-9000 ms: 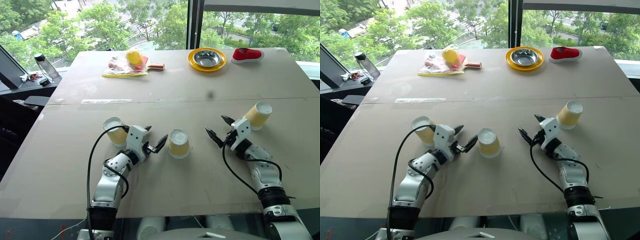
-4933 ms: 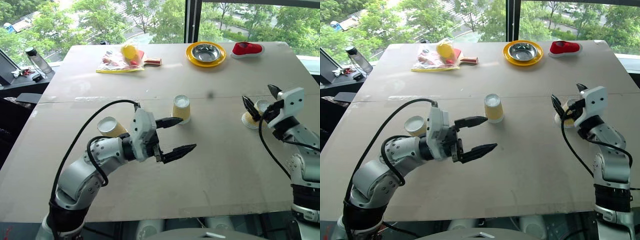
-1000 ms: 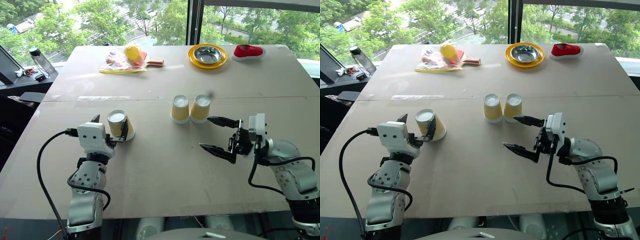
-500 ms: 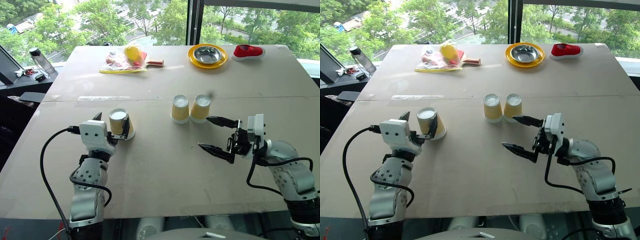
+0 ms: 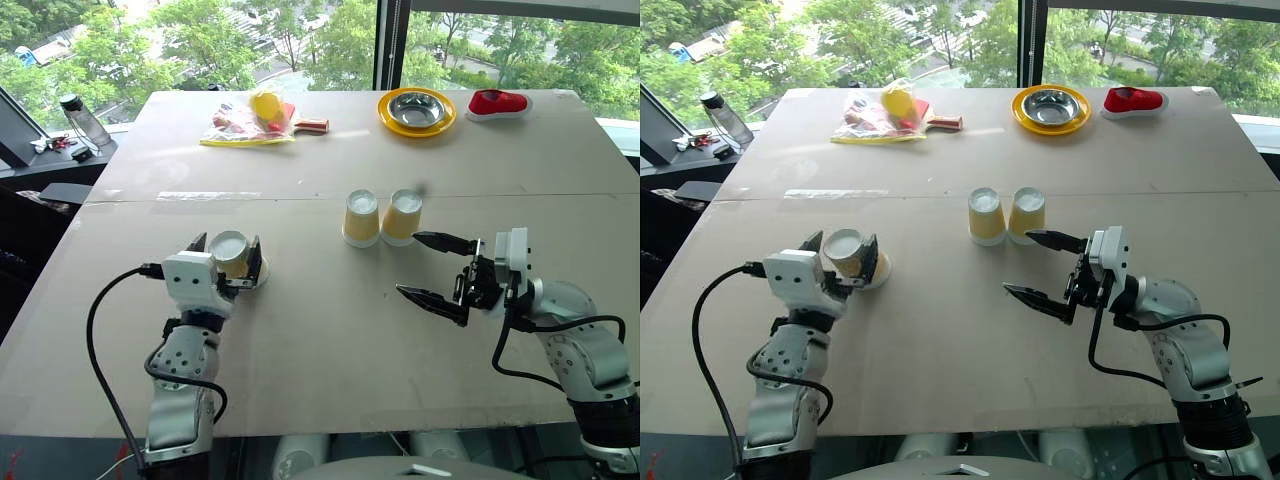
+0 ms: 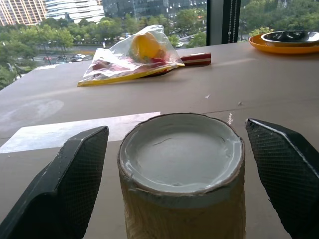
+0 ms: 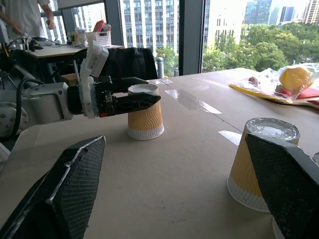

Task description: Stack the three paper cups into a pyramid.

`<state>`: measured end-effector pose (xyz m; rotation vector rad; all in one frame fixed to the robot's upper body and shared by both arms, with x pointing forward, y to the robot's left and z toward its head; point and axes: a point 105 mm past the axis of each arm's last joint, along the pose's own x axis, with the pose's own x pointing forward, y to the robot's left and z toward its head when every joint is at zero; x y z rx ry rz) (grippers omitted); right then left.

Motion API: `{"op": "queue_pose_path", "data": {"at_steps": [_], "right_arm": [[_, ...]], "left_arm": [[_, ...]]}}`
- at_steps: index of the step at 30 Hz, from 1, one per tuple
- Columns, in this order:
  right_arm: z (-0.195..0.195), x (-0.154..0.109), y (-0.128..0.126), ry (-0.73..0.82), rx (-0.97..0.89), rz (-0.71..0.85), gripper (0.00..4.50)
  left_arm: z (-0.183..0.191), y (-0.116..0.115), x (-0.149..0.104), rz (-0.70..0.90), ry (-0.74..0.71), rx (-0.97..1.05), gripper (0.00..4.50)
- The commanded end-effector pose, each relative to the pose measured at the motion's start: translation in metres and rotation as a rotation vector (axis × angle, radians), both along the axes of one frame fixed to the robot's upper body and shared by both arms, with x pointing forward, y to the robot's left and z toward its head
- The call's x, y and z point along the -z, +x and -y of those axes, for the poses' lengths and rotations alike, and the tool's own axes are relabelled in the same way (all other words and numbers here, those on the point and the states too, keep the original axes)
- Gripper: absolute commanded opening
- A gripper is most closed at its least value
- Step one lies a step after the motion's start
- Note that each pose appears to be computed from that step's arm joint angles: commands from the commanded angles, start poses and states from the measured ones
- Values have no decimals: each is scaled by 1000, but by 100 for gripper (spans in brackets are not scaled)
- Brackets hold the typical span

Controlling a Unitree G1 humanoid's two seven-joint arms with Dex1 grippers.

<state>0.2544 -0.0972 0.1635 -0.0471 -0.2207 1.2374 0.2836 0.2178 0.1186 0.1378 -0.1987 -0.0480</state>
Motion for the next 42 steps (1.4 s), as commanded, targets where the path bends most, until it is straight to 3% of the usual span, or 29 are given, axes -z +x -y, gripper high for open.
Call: {"op": "queue_pose_path", "data": {"at_steps": [1, 5, 8, 11, 19, 23, 29, 33, 36, 42], "right_arm": [[-2, -12, -6, 16, -18, 57, 444], [-3, -13, -8, 22, -27, 50, 444], [-4, -14, -10, 28, -41, 43, 450], [-4, -14, -11, 29, -46, 40, 450], [-3, -14, -10, 26, -39, 36, 450], [8, -19, -4, 29, 9, 45, 450], [43, -23, 17, -4, 220, 81, 450], [55, -20, 26, -7, 342, 86, 450], [60, -17, 29, 3, 412, 61, 450], [61, -16, 26, 45, 486, 53, 450]], "left_arm": [[-1, 2, -9, 32, 18, 3, 450], [0, 4, -10, 37, 20, 9, 450], [1, 5, -10, 36, 18, 14, 378], [1, 5, -9, 29, 22, 17, 240], [1, 7, -22, 63, 48, 24, 238], [20, 22, -61, 154, 86, 146, 238], [80, 65, -145, 184, 84, 549, 238], [112, 78, -172, 156, 157, 758, 238], [139, 90, -175, 122, 198, 896, 238], [174, 102, -158, 68, 241, 1055, 238]]}}
